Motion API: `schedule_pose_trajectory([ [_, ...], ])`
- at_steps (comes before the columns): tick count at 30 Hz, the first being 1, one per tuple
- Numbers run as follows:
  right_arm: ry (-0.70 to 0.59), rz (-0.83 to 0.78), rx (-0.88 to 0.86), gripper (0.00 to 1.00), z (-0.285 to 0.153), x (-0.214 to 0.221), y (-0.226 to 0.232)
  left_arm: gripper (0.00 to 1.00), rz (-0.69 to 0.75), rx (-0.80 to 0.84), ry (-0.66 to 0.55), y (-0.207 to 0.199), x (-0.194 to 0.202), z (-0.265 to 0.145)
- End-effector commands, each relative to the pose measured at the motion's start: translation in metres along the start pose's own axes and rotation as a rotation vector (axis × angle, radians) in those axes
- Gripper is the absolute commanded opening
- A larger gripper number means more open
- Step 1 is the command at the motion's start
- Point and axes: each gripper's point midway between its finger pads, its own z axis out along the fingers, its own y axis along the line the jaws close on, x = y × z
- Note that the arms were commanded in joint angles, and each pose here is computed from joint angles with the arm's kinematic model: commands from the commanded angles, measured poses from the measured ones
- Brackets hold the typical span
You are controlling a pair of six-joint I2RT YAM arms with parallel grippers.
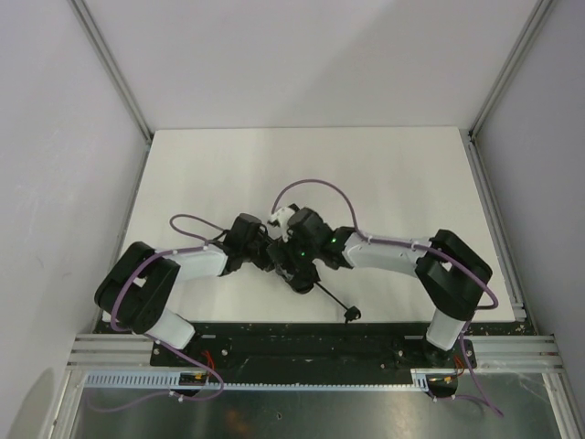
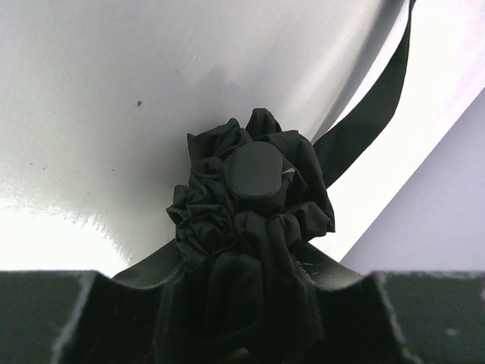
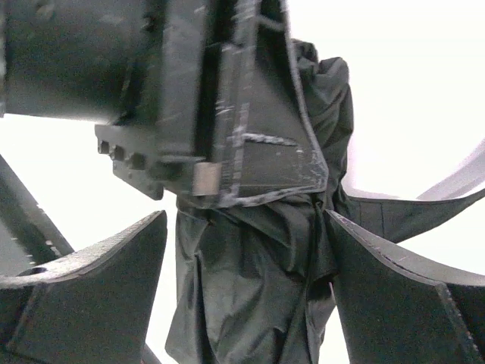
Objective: Put away the umbrella
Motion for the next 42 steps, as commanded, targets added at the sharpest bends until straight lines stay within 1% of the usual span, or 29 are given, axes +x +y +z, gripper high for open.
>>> schedule_pose_trajectory([
  [1, -0.012, -0.179, 0.226, 0.85, 0.0, -0.004, -0.01, 0.0, -0.05, -0.131, 0.037, 0.028, 0.007, -0.002],
  [7, 0.033, -0.281, 0.359, 0.81, 0.019, 0.021, -0.008, 0.0, -0.074, -0.147, 0.025, 0.028, 0.001, -0.005],
  [10, 0.042, -0.307, 0.438, 0.71, 0.028, 0.029, -0.016, 0.0, -0.077, -0.149, 0.034, 0.025, 0.001, -0.006],
  [13, 0.055, -0.337, 0.491, 0.58, 0.032, 0.034, -0.027, 0.0, -0.079, -0.153, 0.036, 0.025, 0.001, -0.006],
  [15, 0.069, -0.34, 0.5, 0.45, 0.034, 0.038, -0.033, 0.0, -0.079, -0.153, 0.037, 0.024, 0.002, -0.007],
  [16, 0.079, -0.333, 0.498, 0.38, 0.036, 0.04, -0.036, 0.0, -0.076, -0.152, 0.039, 0.024, 0.002, -0.007],
  [19, 0.123, -0.308, 0.453, 0.09, 0.042, 0.051, -0.042, 0.0, -0.059, -0.15, 0.036, 0.024, 0.001, -0.007],
  [20, 0.133, -0.299, 0.433, 0.05, 0.044, 0.055, -0.043, 0.0, -0.047, -0.148, 0.035, 0.024, 0.0, -0.008],
  [22, 0.146, -0.281, 0.387, 0.01, 0.046, 0.059, -0.043, 0.02, -0.014, -0.14, 0.028, 0.023, -0.002, -0.008],
  [23, 0.148, -0.263, 0.363, 0.01, 0.047, 0.061, -0.043, 0.06, 0.006, -0.136, 0.022, 0.021, -0.004, -0.009],
  [24, 0.148, -0.242, 0.336, 0.0, 0.047, 0.062, -0.043, 0.13, 0.023, -0.131, 0.016, 0.021, -0.006, -0.009],
  [27, 0.135, -0.176, 0.257, 0.0, 0.045, 0.06, -0.043, 0.46, 0.047, -0.123, -0.009, 0.021, -0.013, -0.012],
  [28, 0.123, -0.148, 0.223, 0.0, 0.044, 0.058, -0.042, 0.56, 0.055, -0.12, -0.019, 0.021, -0.016, -0.014],
  [29, 0.108, -0.123, 0.183, 0.0, 0.043, 0.054, -0.039, 0.64, 0.064, -0.116, -0.03, 0.021, -0.018, -0.015],
  [31, 0.081, -0.078, 0.1, 0.0, 0.04, 0.048, -0.032, 0.74, 0.079, -0.107, -0.046, 0.019, -0.021, -0.017],
  [34, 0.065, -0.015, -0.001, 0.0, 0.034, 0.041, -0.025, 0.85, 0.101, -0.099, -0.057, 0.017, -0.023, -0.018],
  [36, 0.062, 0.026, -0.066, 0.0, 0.03, 0.038, -0.02, 0.89, 0.112, -0.092, -0.058, 0.015, -0.024, -0.017],
  [39, 0.015, 0.087, -0.163, 0.0, 0.023, 0.021, -0.013, 0.92, 0.119, -0.08, -0.048, 0.011, -0.023, -0.015],
  [42, -0.026, 0.163, -0.255, 0.0, 0.016, 0.006, -0.01, 0.93, 0.126, -0.071, -0.033, 0.008, -0.019, -0.012],
])
